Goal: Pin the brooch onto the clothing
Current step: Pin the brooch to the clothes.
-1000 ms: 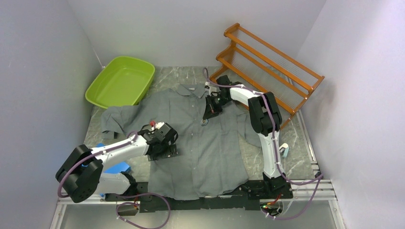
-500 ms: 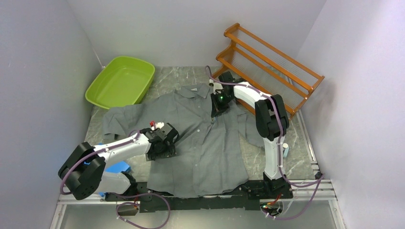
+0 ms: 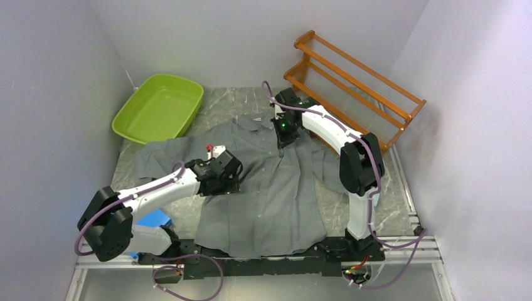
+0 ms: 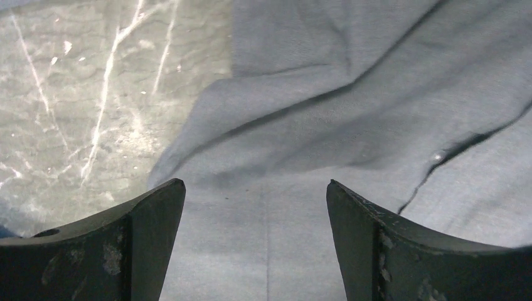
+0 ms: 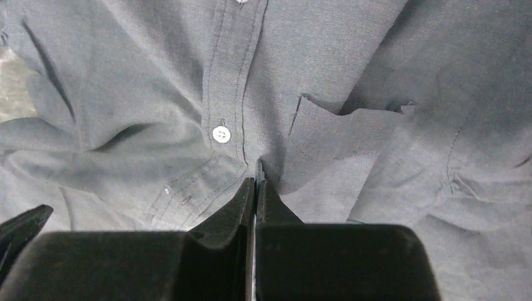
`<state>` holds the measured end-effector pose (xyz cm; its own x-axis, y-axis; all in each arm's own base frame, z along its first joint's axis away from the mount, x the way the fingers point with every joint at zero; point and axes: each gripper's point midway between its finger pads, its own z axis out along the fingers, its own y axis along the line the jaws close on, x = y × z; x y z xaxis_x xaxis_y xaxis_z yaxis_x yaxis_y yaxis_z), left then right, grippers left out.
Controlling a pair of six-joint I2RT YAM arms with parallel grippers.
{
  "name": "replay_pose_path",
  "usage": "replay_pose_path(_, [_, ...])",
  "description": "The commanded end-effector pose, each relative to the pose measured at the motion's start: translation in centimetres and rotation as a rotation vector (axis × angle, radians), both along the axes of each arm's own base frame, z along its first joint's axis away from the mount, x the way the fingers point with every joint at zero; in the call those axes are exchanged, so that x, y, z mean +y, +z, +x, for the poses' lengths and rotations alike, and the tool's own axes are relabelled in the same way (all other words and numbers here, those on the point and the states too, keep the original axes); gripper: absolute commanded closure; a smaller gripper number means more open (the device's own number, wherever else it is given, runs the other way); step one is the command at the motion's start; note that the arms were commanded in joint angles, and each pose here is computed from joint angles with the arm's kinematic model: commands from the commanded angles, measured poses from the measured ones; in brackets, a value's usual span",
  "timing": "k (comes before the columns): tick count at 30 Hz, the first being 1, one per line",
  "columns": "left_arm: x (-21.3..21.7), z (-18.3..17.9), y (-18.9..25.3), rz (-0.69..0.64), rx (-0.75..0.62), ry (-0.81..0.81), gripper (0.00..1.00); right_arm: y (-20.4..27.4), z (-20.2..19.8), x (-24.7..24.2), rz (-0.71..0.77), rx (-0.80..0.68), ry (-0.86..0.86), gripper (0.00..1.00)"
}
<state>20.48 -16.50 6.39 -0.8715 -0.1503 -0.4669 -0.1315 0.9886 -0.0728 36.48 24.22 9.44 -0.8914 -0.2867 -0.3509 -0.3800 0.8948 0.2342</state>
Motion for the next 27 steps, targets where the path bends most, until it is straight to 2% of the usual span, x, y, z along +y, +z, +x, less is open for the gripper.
replay_pose_path(1, [-2.5,1.6,2.3,-0.04,-0.093,-0.086,0.12,4.3,-0.7,-0.5,-0.078,-0.081,-0.056,1.0])
replay_pose_path(9, [-8.0,4.0,6.3,-0.253,-0.293,-0.214,0.15,6.7,-1.7,1.0,-0.034,-0.137,-0.071,1.0])
replay_pose_path(15, [-11.2,5.5,9.0,-0.397,-0.427,-0.286,0.16,9.5,-0.9,-0.8,-0.027,-0.269,-0.218,1.0])
replay_pose_path(27, [-15.5,7.2,12.6,-0.5,-0.543,-0.409,0.22,9.2,-1.7,-1.4,-0.086,-0.237,-0.202,1.0])
